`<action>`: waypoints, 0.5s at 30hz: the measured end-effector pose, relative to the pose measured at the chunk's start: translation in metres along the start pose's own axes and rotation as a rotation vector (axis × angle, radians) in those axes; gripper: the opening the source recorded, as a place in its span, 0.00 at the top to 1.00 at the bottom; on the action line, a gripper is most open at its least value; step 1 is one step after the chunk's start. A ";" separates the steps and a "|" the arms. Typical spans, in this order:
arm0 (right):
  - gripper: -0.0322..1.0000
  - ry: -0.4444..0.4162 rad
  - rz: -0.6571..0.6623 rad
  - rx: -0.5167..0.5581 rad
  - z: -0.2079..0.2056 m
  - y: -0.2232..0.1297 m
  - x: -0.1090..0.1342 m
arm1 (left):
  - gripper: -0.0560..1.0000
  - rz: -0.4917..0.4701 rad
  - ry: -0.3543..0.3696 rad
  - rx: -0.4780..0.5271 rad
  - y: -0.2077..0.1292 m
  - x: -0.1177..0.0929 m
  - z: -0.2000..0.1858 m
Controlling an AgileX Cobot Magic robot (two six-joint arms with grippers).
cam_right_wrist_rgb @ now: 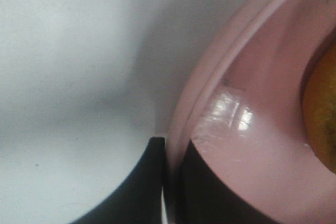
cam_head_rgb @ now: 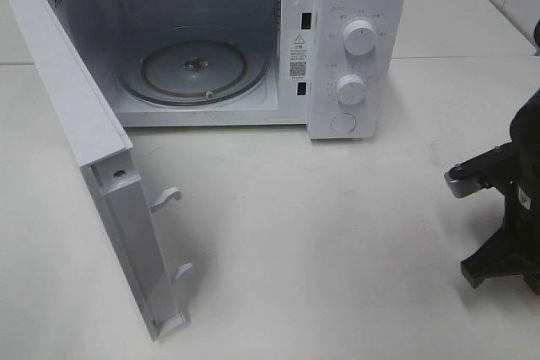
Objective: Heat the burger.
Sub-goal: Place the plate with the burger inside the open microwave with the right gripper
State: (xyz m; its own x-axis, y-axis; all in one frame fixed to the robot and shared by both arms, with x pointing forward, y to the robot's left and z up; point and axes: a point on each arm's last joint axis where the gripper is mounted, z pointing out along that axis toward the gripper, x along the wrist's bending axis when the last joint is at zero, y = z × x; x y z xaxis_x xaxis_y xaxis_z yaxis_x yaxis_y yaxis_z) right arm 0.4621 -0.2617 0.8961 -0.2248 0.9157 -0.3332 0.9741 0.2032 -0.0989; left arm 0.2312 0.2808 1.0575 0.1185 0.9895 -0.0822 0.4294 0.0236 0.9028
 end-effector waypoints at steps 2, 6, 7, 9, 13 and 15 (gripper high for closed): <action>0.93 -0.014 -0.009 0.002 -0.002 -0.001 0.003 | 0.01 0.000 0.000 0.000 0.000 0.000 0.000; 0.93 -0.020 -0.022 -0.011 -0.007 -0.002 0.008 | 0.01 0.000 0.000 0.000 0.000 0.000 0.000; 0.93 -0.025 -0.018 -0.026 -0.011 -0.003 0.009 | 0.01 0.000 0.000 0.000 0.000 0.000 0.000; 0.93 -0.035 -0.011 -0.045 -0.015 -0.004 0.009 | 0.01 0.000 0.000 0.000 0.000 0.000 0.000; 0.93 -0.060 -0.009 -0.079 -0.025 -0.007 0.007 | 0.01 0.000 0.000 0.000 0.000 0.000 0.000; 0.93 -0.065 -0.007 -0.079 -0.026 -0.007 0.006 | 0.01 0.000 0.000 0.000 0.000 0.000 0.000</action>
State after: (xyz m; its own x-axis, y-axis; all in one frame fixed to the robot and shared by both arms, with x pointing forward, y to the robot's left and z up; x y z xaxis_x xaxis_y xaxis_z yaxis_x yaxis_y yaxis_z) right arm 0.4542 -0.2488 0.9195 -0.2301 0.8902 -0.3931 0.9707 0.2386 -0.0278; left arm 0.2312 0.2808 1.0575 0.1185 0.9895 -0.0822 0.4294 0.0236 0.9028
